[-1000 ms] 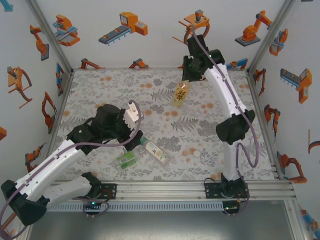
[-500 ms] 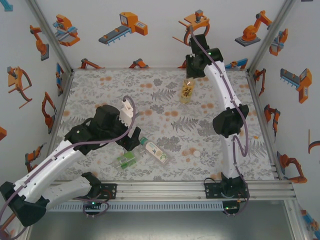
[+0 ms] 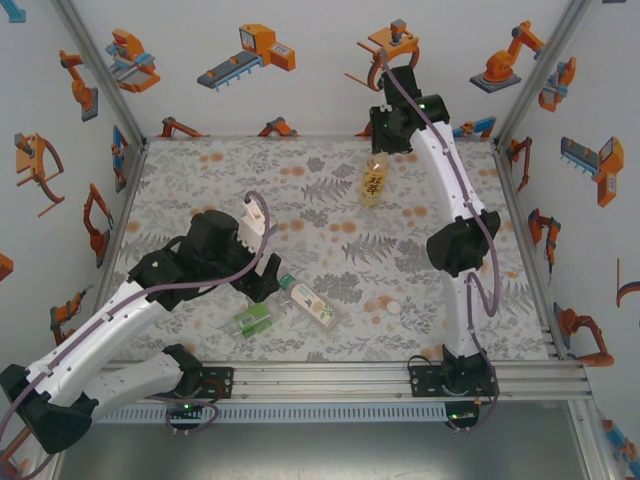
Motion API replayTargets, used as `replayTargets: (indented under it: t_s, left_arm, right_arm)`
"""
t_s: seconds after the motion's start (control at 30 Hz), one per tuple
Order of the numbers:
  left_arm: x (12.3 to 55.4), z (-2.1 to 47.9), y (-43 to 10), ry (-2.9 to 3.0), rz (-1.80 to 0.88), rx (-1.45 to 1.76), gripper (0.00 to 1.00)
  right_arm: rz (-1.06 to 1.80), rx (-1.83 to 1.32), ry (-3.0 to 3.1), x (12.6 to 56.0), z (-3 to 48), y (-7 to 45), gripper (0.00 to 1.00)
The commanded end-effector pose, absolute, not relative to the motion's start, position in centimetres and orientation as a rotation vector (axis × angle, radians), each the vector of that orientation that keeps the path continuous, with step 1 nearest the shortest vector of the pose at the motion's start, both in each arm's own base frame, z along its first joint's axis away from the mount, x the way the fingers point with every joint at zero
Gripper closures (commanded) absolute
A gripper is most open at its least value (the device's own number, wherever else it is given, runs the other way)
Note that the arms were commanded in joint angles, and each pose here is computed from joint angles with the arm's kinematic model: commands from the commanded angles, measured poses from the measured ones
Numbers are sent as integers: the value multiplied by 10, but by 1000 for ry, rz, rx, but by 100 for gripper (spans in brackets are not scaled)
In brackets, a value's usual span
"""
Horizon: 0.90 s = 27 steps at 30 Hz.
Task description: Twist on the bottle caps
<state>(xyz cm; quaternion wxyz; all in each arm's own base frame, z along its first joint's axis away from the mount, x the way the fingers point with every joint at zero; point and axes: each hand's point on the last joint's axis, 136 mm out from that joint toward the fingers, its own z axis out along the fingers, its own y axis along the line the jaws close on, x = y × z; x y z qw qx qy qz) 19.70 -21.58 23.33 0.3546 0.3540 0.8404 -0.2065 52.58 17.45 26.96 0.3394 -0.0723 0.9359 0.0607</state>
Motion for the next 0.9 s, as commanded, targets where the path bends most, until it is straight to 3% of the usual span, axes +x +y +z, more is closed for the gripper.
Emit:
replayTargets:
  t_s: [0.0, 0.3, 0.87]
  left_arm:
    - [199, 230, -214, 2203, -531, 883, 23]
    - [215, 225, -213, 2246, -501, 814, 23]
    - [269, 220, -149, 2303, -579, 272, 21]
  right_arm:
    - [215, -202, 2322, 506, 330, 173, 57]
    - [281, -291, 2385, 438, 339, 195, 57]
    - [384, -690, 2579, 260, 230, 323, 53]
